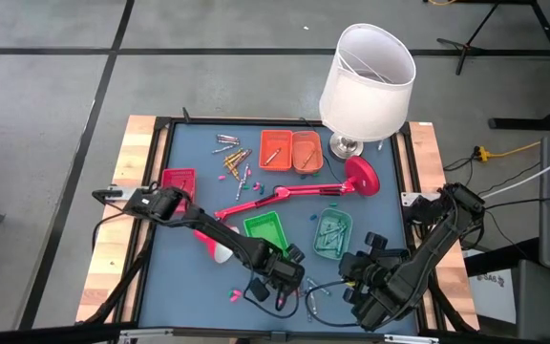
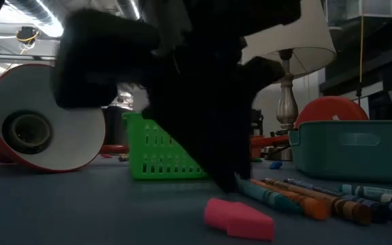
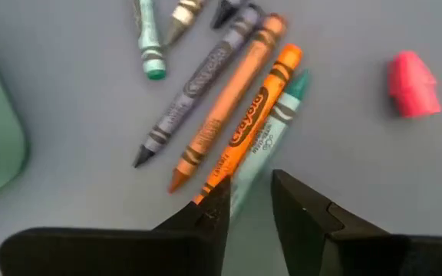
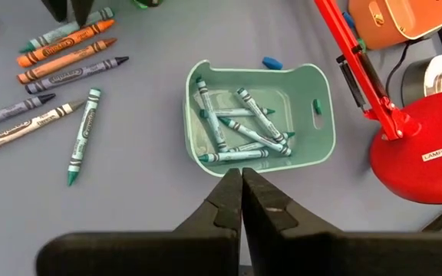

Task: Sort crayons
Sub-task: Put the green crayon into the light green bin

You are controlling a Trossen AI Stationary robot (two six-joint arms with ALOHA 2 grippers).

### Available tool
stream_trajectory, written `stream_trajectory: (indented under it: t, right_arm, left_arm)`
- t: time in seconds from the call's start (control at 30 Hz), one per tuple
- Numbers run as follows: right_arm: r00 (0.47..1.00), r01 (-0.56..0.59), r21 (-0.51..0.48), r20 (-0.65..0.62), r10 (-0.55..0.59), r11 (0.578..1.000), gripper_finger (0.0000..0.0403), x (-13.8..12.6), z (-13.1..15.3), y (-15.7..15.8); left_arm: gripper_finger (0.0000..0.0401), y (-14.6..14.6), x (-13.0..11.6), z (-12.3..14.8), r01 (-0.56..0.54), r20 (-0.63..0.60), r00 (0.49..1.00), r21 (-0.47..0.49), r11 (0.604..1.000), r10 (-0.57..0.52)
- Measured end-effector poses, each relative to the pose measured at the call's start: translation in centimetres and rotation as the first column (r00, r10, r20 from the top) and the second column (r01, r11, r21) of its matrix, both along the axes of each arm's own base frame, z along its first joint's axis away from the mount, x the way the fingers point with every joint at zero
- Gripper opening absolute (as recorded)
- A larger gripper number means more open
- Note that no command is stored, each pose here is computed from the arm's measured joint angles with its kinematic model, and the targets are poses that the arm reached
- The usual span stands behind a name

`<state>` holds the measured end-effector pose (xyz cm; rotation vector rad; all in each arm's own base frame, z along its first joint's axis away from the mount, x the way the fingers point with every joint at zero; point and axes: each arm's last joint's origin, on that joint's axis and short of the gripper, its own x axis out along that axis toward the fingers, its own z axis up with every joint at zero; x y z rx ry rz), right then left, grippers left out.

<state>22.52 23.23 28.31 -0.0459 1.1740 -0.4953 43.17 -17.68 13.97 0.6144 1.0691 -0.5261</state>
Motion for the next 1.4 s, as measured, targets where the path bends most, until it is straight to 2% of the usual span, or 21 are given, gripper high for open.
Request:
stream_trajectory:
  t: [0.23, 0.4, 0.8, 1.17, 1.4]
  right_arm:
    - [1.000, 0.000, 0.004, 0.003, 0.000, 1.000, 0.0010, 0.0, 0.0, 0.0]
    - [1.000, -0.001, 0.013, 0.012, 0.001, 1.000, 0.0010, 0.1, 0.0, 0.1]
    - [1.000, -0.001, 0.019, 0.016, 0.001, 1.000, 0.0010, 0.2, 0.0, 0.2]
    - [1.000, -0.002, 0.045, 0.020, 0.001, 0.999, 0.0010, 0.3, -0.1, 0.4]
    - [0.999, -0.038, 0.066, 0.014, 0.038, 0.997, 0.0010, -0.6, 0.5, 1.3]
  left_arm:
    - [0.0082, 0.4, 0.1, -0.2, -0.014, -0.005, 1.000, 0.017, 1.000, 0.015]
    - [0.0080, 0.7, 0.2, -0.2, -0.009, -0.021, 1.000, -0.016, 1.000, 0.009]
    - [0.0026, 1.0, 0.2, -0.3, -0.002, -0.044, 0.999, -0.049, 0.999, 0.000]
    - [0.0012, 0.9, 0.2, -0.3, -0.007, -0.044, 0.999, -0.054, 0.999, 0.005]
    - [0.0012, -0.2, 0.8, 1.3, 0.013, 0.004, 1.000, -0.072, 0.997, -0.012]
